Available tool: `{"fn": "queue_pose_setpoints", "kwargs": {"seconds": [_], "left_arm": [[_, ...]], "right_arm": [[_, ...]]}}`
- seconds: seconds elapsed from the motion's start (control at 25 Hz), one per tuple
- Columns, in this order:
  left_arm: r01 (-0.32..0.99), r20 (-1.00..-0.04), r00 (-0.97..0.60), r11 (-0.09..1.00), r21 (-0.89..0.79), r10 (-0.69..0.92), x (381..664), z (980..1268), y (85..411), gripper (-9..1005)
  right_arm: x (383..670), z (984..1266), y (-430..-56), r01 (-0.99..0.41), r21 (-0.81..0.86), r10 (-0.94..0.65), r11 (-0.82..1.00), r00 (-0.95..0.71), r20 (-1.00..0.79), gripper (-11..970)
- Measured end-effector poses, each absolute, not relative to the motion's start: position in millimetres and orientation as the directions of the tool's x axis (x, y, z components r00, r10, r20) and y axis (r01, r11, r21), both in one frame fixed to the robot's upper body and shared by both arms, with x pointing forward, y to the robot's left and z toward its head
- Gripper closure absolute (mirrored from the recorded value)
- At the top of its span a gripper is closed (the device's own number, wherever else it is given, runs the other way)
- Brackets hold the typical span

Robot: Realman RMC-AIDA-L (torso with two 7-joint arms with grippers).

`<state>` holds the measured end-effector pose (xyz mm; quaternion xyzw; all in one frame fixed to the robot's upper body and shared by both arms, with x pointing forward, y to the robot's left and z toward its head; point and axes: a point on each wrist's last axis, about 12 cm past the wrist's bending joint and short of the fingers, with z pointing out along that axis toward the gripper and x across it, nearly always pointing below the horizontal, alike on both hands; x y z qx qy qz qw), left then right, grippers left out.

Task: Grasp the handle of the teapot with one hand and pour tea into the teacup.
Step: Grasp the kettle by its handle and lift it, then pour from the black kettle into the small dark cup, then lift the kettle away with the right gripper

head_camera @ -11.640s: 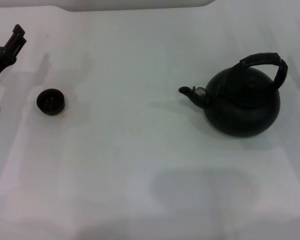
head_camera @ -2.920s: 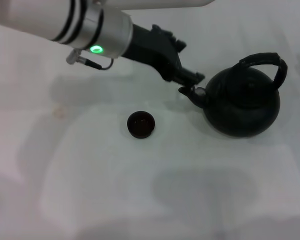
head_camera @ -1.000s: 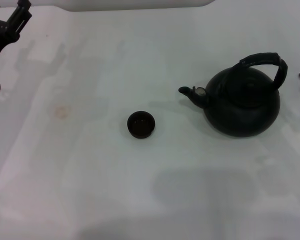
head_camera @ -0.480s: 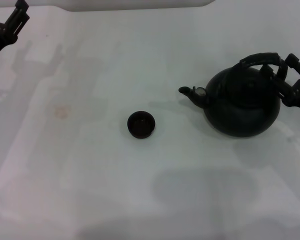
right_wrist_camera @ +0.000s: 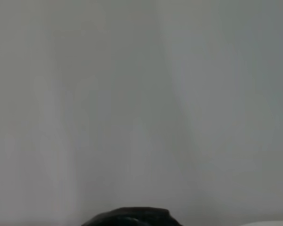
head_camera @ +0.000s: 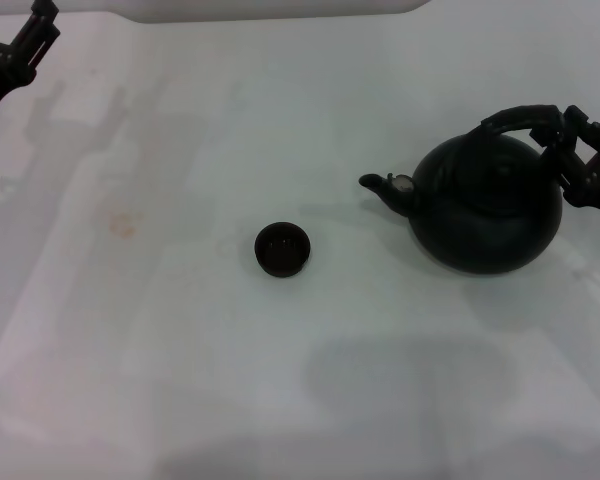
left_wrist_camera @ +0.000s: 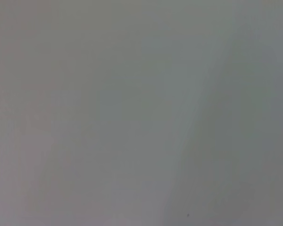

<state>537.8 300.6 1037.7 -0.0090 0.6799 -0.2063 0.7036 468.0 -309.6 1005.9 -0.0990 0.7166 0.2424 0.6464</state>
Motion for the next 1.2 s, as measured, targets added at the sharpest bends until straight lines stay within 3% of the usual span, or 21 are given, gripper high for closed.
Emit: {"fn": "queue_pose_setpoints", "kwargs": {"seconds": [0.16,0.36,0.56,1.2], "left_arm": [[0.276,-0.953,-0.008,0.915,-0.295,-0.304,538,1038,301,120],[0.275,-0.952,-0.009,0.915,-0.295,-0.305,538,1038,301,119],[0.271,-0.951,-0.012,0.915,-0.300,-0.308,536,1037,302,119],[0.270,-0.948,-0.027,0.911,-0.311,-0.316,532,1033,301,118]], "right_arm": [[468,1006,-310,-0.456,0.219,0.172,0.863,-0.142,-0.975,365],[469,1007,-308,-0.461,0.217,0.173,0.860,-0.136,-0.975,611],[475,1013,-304,-0.479,0.211,0.180,0.852,-0.110,-0.978,766],[518,1042,-267,-0.609,0.017,0.069,0.793,0.063,-0.996,773]]}}
